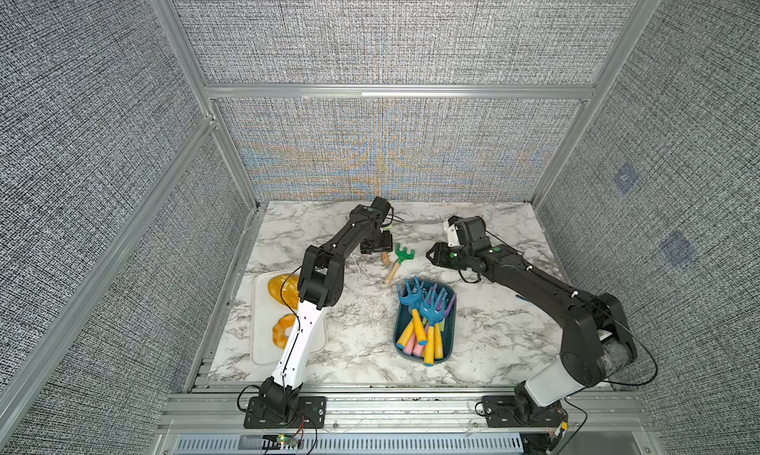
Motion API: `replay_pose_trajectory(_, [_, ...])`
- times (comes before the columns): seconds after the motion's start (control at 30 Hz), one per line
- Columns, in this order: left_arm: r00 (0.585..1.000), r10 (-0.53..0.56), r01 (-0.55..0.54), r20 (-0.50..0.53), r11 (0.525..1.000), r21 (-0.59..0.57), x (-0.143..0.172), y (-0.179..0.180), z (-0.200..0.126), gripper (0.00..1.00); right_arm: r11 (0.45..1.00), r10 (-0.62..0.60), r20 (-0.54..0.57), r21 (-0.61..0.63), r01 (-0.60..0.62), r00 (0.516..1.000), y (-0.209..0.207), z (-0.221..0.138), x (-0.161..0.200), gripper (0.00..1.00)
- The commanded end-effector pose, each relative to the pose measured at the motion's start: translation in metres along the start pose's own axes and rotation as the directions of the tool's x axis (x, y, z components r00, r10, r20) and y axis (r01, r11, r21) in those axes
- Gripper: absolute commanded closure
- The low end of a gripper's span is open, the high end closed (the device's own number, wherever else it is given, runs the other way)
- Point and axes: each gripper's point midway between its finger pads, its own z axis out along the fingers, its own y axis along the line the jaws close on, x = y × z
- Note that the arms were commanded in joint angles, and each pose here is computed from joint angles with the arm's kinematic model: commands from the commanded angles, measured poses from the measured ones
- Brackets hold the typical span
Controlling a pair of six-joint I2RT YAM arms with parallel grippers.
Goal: Put the rake into the storage box
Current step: Pick up the rake at the center of the board.
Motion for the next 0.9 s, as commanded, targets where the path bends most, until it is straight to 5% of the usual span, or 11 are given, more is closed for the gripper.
replay_pose_trajectory(0.0, [0.999,-0.002,-0.006,-0.048,0.987,-0.163,0.015,0.028,0.013,0.46,1.000,-0.008,0.017,0.012,0.008,1.000,-0.005,-0.007,-0.001,0.53])
replay_pose_trajectory(0.23, [1.000,0.009,-0.013,-0.020,0.976,-0.216,0.010,0.034,0.015,0.53,1.000,0.003,0.014,0.026,-0.003,1.000,-0.009,-0.003,-0.002,0.53])
replay_pose_trajectory(0.47, [0.999,-0.008,0.014,0.031,0.974,-0.224,0.001,0.037,-0.008,1.00,1.000,-0.001,-0.008,0.002,0.001,1.000,0.015,0.021,-0.012,0.48])
replay_pose_trajectory(0.73, [0.990,-0.037,0.060,0.137,0.984,-0.170,-0.005,0.052,-0.066,1.00,0.999,-0.032,-0.055,0.006,0.032,0.998,0.042,0.052,-0.009,0.43])
replay_pose_trajectory(0.87, [0.985,-0.025,0.048,0.173,0.990,-0.131,-0.001,0.050,-0.093,1.00,0.999,-0.039,-0.030,0.006,0.039,0.999,0.049,0.045,-0.012,0.27])
